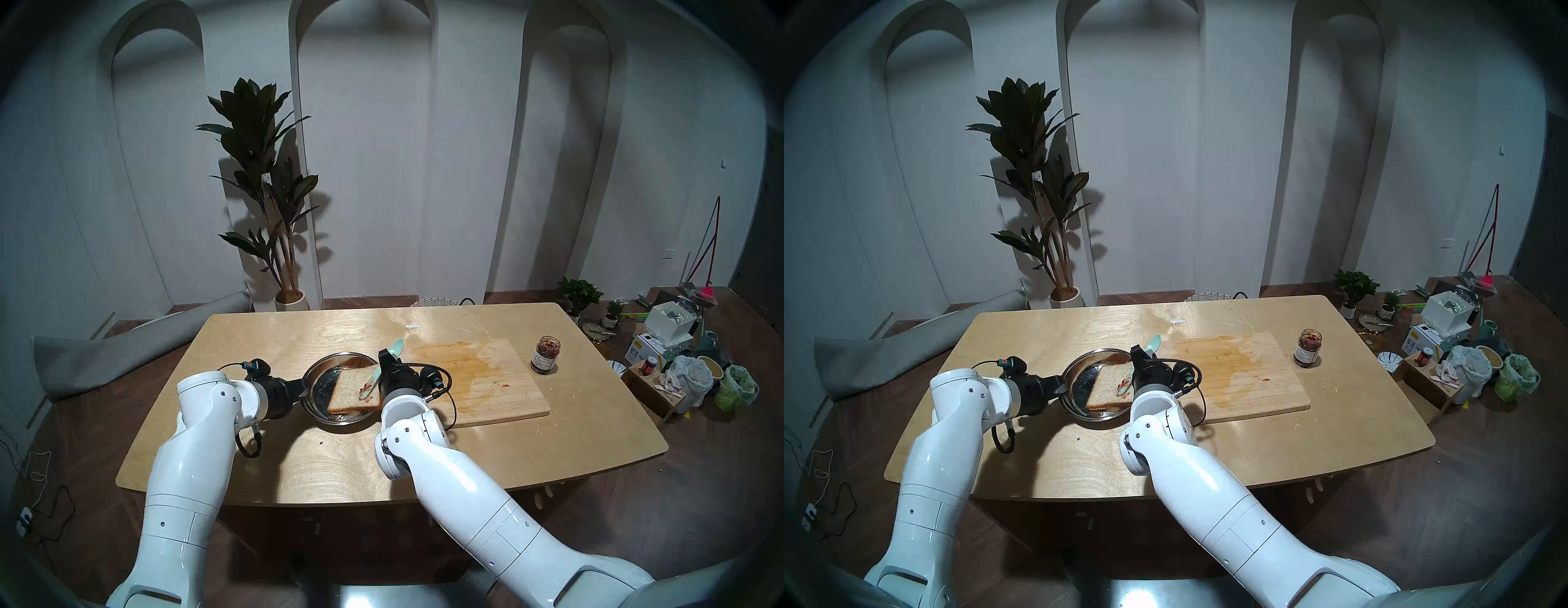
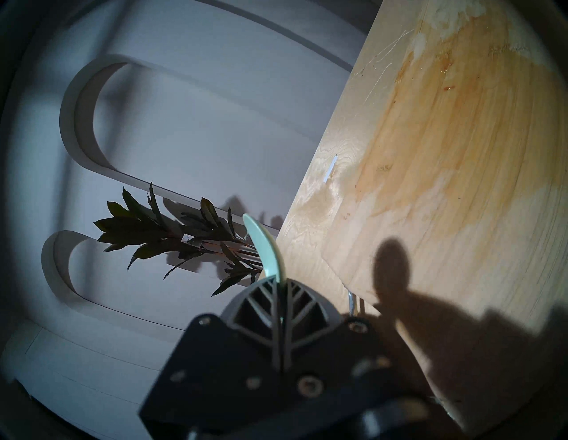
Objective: Spread jam over the slice of bread with the knife
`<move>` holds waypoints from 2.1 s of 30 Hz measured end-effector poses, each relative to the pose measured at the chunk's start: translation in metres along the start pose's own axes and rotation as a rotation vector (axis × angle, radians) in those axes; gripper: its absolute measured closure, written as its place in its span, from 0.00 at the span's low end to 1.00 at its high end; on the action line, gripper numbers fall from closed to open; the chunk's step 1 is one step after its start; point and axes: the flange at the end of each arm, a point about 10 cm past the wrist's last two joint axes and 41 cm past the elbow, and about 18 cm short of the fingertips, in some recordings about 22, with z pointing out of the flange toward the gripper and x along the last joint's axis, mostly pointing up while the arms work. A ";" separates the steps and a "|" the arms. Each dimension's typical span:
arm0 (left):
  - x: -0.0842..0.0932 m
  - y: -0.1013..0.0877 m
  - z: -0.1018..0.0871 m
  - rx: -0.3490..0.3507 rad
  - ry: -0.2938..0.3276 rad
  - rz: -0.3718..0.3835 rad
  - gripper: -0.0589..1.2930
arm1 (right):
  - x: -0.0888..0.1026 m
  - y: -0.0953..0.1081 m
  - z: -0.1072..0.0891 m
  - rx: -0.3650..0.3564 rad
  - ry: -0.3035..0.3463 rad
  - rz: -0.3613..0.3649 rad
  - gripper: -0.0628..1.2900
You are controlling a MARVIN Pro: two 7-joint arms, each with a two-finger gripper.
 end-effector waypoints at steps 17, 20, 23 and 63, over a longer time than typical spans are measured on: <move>-0.002 0.001 -0.005 -0.006 0.004 0.005 0.96 | -0.006 -0.003 0.002 0.064 0.027 -0.079 0.98; -0.002 0.001 -0.006 -0.009 0.006 0.003 0.96 | -0.005 -0.002 0.005 0.066 0.032 -0.095 0.98; -0.002 0.000 -0.007 -0.011 0.009 -0.001 0.96 | -0.004 0.000 0.006 0.066 0.036 -0.109 0.98; -0.009 -0.001 -0.014 -0.003 0.012 -0.015 0.98 | 0.033 0.027 0.023 0.075 0.117 -0.181 0.98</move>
